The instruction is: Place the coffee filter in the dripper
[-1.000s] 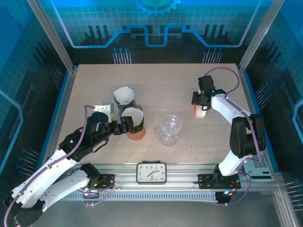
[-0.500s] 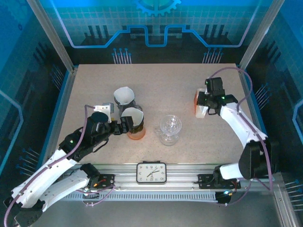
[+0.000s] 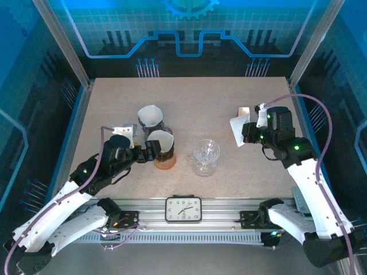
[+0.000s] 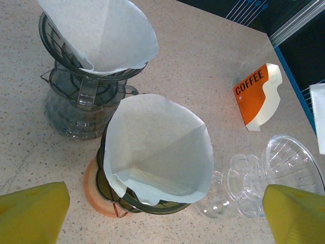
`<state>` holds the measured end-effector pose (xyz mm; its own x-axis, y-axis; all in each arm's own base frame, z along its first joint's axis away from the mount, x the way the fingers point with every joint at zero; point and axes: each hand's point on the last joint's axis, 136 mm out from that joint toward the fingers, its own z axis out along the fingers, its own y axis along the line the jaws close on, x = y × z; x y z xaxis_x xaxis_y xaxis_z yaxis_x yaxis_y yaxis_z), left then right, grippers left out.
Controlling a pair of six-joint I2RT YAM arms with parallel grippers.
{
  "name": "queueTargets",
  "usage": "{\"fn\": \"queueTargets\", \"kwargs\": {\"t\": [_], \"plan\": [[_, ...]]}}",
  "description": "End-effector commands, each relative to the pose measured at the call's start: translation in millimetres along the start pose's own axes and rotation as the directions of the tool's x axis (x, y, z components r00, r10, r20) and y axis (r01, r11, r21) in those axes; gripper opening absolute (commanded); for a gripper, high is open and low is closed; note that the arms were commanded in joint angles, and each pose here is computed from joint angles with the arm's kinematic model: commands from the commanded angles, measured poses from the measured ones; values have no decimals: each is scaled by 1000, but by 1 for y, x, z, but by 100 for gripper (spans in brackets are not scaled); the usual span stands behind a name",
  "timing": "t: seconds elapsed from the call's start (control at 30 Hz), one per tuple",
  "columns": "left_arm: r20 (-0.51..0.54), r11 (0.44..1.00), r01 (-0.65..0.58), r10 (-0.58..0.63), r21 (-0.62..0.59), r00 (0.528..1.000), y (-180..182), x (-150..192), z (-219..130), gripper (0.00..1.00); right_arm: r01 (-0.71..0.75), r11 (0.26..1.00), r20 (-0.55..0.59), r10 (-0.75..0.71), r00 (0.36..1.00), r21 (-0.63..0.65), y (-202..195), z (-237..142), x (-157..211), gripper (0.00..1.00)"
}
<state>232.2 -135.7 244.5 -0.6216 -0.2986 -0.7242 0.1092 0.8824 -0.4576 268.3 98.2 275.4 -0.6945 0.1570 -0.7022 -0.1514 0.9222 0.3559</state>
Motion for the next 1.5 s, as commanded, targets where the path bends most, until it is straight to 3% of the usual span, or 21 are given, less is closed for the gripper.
{"fn": "queueTargets", "kwargs": {"t": [0.0,0.27,0.63,1.07,1.47], "plan": [[7,1000,12,-12,23,1000,-6,-7,-5,99,11,987,-107,-29,994,-163,36,-25,20,0],[-8,1000,17,-17,26,1000,-5,-2,-3,99,49,959,-278,-130,952,-281,78,-47,47,0],[-25,999,-3,4,41,1000,-4,6,-1,99,166,968,-463,-236,855,-188,87,-35,62,0],[-50,998,-9,12,65,999,-6,14,1,99,303,946,-566,-314,763,-116,96,-10,62,0],[-74,995,14,-7,102,997,-11,22,3,99,407,901,-608,-409,681,-151,117,13,70,0]]}}
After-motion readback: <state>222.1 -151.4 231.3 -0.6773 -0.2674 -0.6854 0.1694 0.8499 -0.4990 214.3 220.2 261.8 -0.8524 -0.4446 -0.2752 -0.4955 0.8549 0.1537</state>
